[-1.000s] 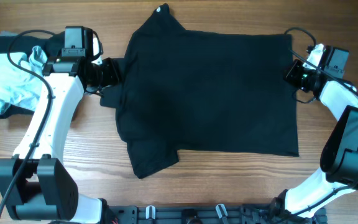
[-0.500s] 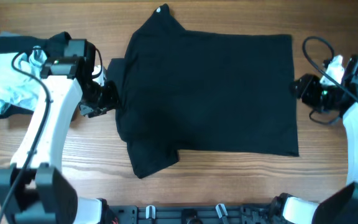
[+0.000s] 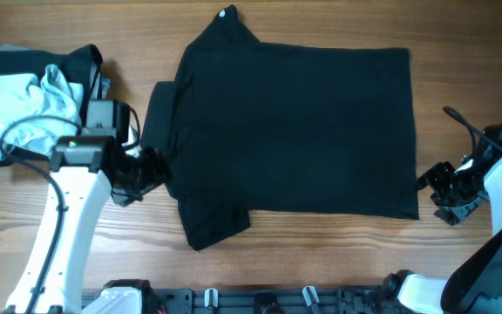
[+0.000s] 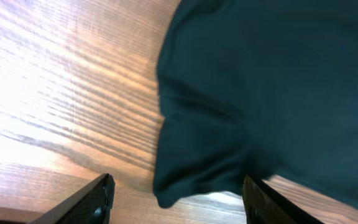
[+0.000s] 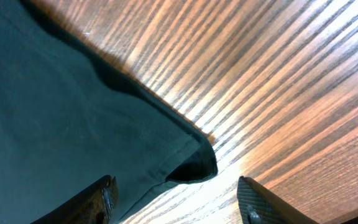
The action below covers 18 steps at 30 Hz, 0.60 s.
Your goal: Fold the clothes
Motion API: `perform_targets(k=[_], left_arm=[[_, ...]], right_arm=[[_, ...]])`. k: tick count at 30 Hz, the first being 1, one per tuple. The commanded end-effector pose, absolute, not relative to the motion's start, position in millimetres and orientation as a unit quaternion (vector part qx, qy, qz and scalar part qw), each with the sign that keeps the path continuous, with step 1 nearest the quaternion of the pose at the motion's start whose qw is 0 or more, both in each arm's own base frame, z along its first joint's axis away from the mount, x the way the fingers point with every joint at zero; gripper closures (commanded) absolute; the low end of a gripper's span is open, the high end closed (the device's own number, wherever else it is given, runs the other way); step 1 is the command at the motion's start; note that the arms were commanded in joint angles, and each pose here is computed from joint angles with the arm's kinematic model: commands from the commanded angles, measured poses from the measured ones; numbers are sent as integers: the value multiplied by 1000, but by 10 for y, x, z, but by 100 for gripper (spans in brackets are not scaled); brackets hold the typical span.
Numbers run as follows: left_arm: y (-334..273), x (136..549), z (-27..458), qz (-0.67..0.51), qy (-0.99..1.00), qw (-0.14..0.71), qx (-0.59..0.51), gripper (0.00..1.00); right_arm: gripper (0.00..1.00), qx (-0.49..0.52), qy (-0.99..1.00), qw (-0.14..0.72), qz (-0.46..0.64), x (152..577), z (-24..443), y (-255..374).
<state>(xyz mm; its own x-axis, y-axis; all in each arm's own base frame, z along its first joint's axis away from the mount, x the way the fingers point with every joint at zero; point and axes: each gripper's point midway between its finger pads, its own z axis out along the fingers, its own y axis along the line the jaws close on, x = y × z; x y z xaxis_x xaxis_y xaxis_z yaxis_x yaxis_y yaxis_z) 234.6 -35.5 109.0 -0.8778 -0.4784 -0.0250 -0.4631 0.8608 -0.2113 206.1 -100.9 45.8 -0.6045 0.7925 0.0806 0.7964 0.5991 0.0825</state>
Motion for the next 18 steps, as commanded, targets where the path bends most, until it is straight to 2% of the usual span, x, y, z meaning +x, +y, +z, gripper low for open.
perform_targets(k=[1,7,10,15,16,18], left_arm=[[-493,2207,757,-138,951,6,-276,32],[-574,2213,334,-166,948,16,-273,32],[-596,2368,135,-176,946,31,-268,32],[-645,2357,-198,-166,950,-9,-266,35],[-668,2333,-241,-164,950,-18,-263,42],[-694,2301,-287,-162,952,-28,-258,73]], right_arm=[[33,-441,-895,27,-55,2008,373,-999],[34,-450,-891,10,-57,2049,260,-1009],[34,-450,-891,6,-57,2063,260,-1017],[34,-450,-891,9,-57,2053,260,-1011],[34,-449,-892,10,-57,2045,260,-1007],[34,-445,-894,15,-56,2025,260,-1000]])
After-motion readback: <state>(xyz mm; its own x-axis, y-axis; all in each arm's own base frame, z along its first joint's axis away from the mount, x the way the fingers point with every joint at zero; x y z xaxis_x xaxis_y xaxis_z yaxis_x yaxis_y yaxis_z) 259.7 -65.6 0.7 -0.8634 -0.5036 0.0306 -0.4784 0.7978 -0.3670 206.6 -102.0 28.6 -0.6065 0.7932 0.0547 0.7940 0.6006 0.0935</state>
